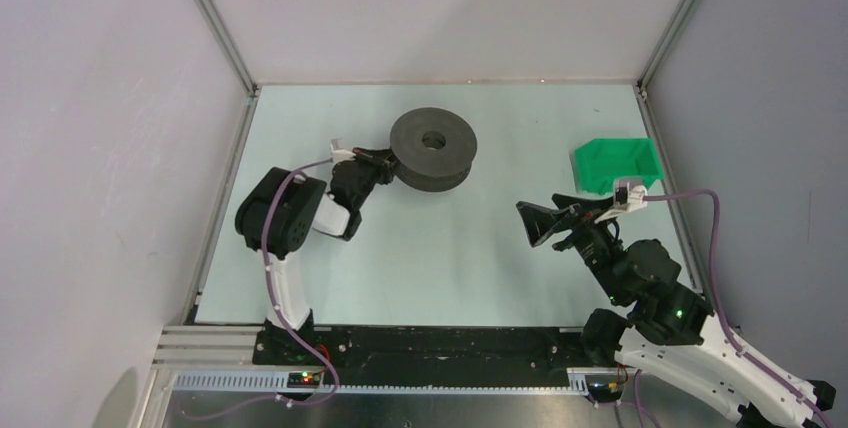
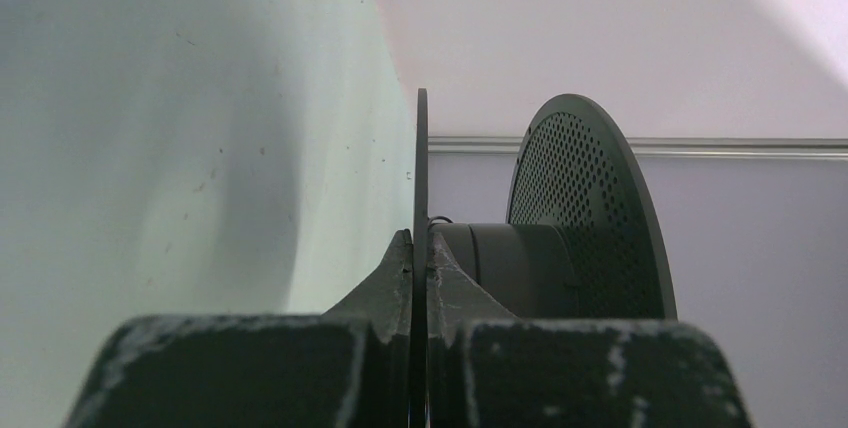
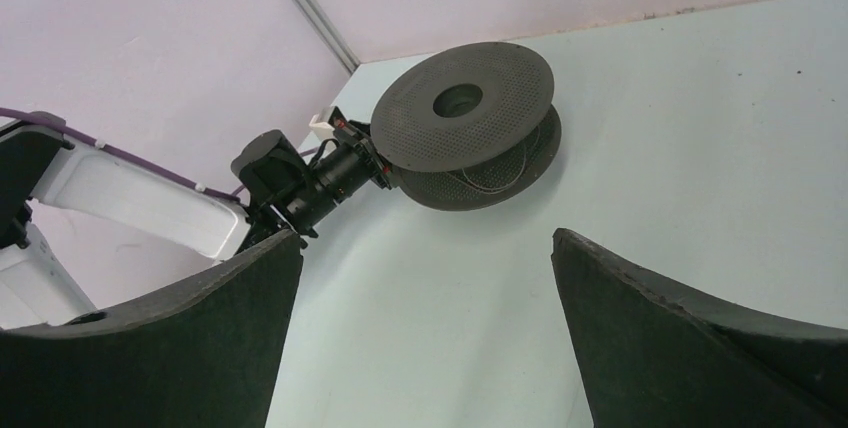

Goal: Wrap the cables

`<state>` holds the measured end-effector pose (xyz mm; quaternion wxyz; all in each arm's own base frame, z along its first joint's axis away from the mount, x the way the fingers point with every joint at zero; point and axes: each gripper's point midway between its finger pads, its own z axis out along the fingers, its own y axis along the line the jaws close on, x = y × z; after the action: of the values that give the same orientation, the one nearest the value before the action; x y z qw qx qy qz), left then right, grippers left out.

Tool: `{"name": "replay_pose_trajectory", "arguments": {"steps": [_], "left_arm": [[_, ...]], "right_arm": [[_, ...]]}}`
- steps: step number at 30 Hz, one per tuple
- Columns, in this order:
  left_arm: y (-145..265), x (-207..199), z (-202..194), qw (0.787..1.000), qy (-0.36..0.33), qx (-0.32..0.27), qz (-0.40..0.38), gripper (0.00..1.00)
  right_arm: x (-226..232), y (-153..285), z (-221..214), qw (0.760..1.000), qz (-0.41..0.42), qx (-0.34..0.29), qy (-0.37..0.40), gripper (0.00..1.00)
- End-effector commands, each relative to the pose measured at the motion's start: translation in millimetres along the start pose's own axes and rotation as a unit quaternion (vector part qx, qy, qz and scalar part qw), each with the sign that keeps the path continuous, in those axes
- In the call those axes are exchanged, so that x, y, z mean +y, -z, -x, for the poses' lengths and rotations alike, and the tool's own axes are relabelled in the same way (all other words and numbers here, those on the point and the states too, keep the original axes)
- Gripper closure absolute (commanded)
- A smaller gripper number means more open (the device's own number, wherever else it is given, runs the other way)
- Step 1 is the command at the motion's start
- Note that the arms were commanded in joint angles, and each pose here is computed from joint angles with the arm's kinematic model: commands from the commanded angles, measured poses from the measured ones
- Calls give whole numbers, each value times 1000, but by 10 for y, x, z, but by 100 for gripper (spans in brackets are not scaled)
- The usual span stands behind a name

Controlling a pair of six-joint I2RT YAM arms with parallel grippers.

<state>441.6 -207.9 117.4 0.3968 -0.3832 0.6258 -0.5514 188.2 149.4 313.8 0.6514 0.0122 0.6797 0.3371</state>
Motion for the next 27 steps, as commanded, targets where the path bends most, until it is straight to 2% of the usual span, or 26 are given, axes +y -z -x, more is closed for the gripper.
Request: {"name": "replay_pose_trajectory", "arguments": {"steps": [1, 11, 27], "left_arm": [[-119, -369, 54, 997, -6, 11, -79, 100], [-218, -37, 117, 999, -14, 15, -49, 98], [-137, 278, 276, 1000, -20, 5, -6, 75]], "right_arm": [[-66, 4, -9, 1000, -14, -1, 8, 1], [-69, 13, 0, 1000, -12, -2, 12, 1], [-82, 23, 10, 1000, -14, -4, 14, 1]]}}
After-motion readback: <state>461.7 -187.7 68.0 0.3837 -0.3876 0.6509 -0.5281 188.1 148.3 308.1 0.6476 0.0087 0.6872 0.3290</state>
